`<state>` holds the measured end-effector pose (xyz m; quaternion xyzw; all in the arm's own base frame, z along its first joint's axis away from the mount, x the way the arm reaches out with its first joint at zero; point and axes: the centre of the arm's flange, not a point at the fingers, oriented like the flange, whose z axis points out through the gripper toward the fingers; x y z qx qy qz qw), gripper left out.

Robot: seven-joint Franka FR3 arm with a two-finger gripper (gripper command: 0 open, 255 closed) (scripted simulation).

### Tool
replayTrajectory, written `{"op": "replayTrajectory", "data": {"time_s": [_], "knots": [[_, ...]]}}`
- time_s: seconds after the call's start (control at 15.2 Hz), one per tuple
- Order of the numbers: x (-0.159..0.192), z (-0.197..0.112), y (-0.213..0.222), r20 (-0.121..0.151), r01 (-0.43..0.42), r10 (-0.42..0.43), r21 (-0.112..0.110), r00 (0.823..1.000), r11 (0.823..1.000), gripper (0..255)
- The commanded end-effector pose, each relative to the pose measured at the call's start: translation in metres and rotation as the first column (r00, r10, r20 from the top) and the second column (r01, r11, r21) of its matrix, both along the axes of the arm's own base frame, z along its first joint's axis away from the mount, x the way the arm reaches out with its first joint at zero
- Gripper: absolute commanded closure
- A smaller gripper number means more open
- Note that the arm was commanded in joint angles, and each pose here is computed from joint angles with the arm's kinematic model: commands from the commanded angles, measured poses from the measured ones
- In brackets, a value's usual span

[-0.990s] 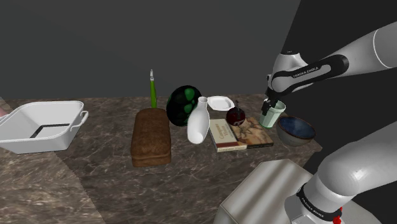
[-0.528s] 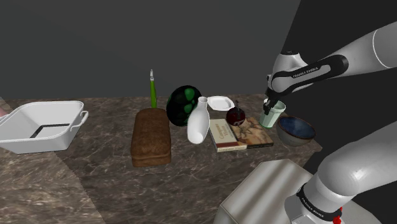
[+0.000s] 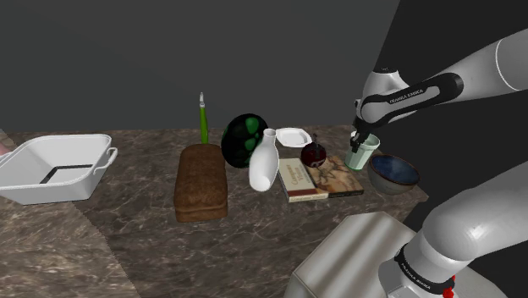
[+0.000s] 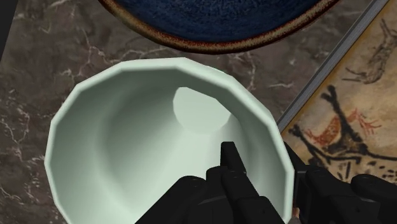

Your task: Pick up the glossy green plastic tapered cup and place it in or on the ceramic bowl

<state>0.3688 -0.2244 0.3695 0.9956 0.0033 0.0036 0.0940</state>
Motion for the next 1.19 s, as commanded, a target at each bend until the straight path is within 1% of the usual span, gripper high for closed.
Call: {"op": "replayTrajectory", "data": {"time_s": [0.0, 1.12], "knots": [[0.0, 0.005, 0.0, 0.0, 0.001, -0.001, 0.0, 1.0, 1.0, 255], [0.0, 0.095, 0.0, 0.0, 0.001, -0.001, 0.0, 1.0, 1.0, 255]]}}
